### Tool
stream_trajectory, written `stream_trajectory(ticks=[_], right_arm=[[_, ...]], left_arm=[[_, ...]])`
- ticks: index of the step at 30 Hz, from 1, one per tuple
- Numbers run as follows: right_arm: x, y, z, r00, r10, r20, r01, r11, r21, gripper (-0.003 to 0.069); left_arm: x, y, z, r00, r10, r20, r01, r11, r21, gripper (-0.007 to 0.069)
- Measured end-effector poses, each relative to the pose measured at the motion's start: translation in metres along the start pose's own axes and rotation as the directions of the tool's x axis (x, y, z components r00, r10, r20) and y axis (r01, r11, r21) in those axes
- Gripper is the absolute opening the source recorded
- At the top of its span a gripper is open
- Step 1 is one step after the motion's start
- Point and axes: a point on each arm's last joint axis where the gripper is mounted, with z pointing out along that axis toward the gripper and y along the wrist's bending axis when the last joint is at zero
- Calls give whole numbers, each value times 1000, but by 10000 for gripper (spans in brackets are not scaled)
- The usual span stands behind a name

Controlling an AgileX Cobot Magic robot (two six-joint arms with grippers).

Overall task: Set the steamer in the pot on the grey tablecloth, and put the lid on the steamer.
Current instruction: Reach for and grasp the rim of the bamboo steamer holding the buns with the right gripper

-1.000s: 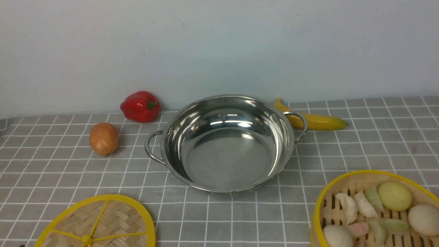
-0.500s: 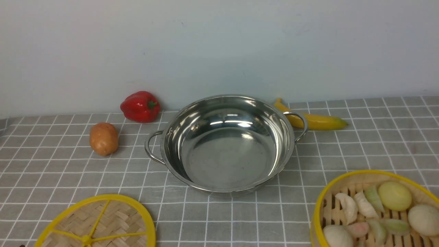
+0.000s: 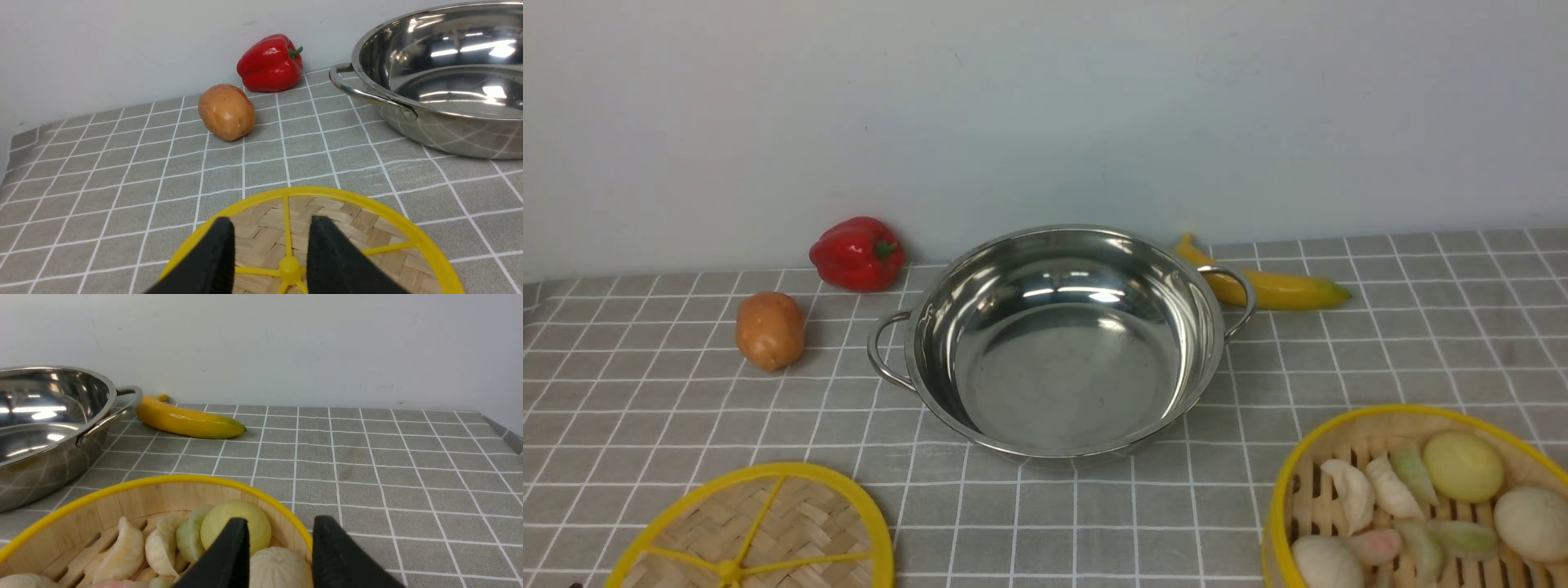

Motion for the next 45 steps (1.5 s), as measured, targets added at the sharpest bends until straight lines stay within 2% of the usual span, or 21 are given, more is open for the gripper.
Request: stream_trajectory(ticks=[13, 18, 21, 23, 28, 35, 39, 41, 44, 45], right_arm=[[0, -1, 0, 1000, -26, 1, 26, 1000, 6, 245], [-6, 1, -1, 996, 66, 55, -65, 998, -17, 245], [-23, 3, -6, 985, 138, 103, -135, 990, -41, 245], [-61, 7, -20, 959, 203, 200, -190, 978, -85, 245], [-103, 11, -43, 944, 246, 221, -226, 968, -112, 245], [-119, 15, -54, 912, 344, 222, -308, 934, -179, 245], [-118, 19, -57, 919, 375, 123, -349, 917, -195, 245], [-116, 21, -58, 944, 329, 42, -316, 932, -179, 245], [-112, 26, -59, 976, 153, -157, -178, 970, -164, 245], [-110, 29, -58, 952, 27, -306, -89, 978, -188, 245]], left_arm=[[0, 0, 0, 1000, 0, 0, 0, 1000, 0, 243], [0, 0, 0, 1000, 0, 0, 0, 1000, 0, 243], [0, 0, 0, 1000, 0, 0, 0, 1000, 0, 243], [0, 0, 0, 1000, 0, 0, 0, 1000, 0, 243], [0, 0, 0, 1000, 0, 0, 0, 1000, 0, 243], [0, 0, 0, 1000, 0, 0, 0, 1000, 0, 243], [0, 0, 0, 1000, 0, 0, 0, 1000, 0, 243], [0, 0, 0, 1000, 0, 0, 0, 1000, 0, 243], [0, 0, 0, 1000, 0, 0, 0, 1000, 0, 243], [0, 0, 0, 1000, 0, 1, 0, 1000, 0, 243]])
